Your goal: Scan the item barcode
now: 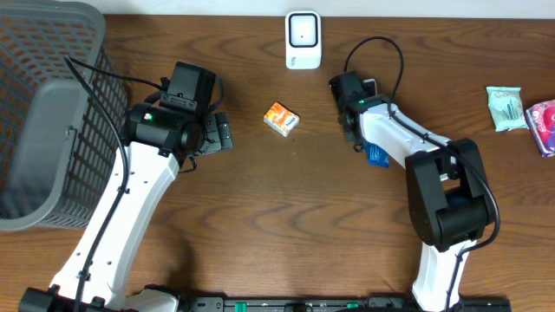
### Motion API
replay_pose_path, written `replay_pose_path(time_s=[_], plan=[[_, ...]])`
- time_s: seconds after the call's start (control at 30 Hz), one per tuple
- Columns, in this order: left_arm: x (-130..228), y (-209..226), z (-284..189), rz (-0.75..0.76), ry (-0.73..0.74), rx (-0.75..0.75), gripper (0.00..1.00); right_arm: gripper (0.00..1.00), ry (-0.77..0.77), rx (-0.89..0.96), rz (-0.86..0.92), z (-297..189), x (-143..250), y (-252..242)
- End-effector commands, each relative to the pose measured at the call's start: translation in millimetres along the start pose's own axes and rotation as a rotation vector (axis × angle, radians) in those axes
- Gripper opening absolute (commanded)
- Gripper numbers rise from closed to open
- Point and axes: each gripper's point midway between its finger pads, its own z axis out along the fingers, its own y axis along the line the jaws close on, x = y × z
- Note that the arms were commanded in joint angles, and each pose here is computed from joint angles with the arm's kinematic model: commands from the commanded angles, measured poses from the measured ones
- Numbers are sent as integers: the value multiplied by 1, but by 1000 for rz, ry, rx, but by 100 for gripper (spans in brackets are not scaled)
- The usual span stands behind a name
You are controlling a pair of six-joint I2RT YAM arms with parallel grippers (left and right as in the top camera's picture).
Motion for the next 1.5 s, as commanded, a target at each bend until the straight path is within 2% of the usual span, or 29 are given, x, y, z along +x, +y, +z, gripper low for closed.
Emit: replay_pose_path(time_s=[0.0,0.23,0.33,0.43,0.57,0.7,0.73,0.8,0.87,0.9,0.93,1.07,1.17,1.27,1.3,1.33,1.47], plan=[[-2,2,-1,-8,-5,-9,98,72,30,-79,-18,5,12,12],[-2,2,-1,-8,-5,-9,98,70,-15,48,-79,-2,6,1],[-2,2,-1,-8,-5,-9,98,69,-10,39,-106,-1,8,4],[-2,2,-1,-8,-6,-9,98,69,36,-56,-90,8,17,13],[-2,2,-1,-8,-6,-9,98,69,81,-90,-39,24,24,11],[-2,2,-1,-8,-6,-9,98,64,128,-119,-37,36,36,14],[-2,2,-1,-8,-6,-9,98,60,138,-128,-40,38,39,17],[-2,2,-1,-8,-6,-9,98,36,150,-144,-43,40,42,21],[-2,2,-1,-8,-5,-9,98,21,162,-180,-32,39,44,28],[-2,2,-1,-8,-5,-9,98,5,171,-214,-23,37,46,33],[-2,2,-1,-8,-5,-9,98,1,180,-240,-14,36,47,38],[-2,2,-1,-8,-5,-9,98,1,220,-397,5,23,48,62],[-2,2,-1,-8,-5,-9,98,1,249,-568,20,-1,36,83],[-2,2,-1,-8,-5,-9,98,1,262,-804,56,-38,12,104],[-2,2,-1,-8,-5,-9,98,1,262,-994,86,-68,-6,113],[-2,2,-1,-8,-6,-9,98,1,260,-1086,100,-82,-14,116],[-2,2,-1,-8,-5,-9,98,1,293,-1364,185,-119,-31,112]])
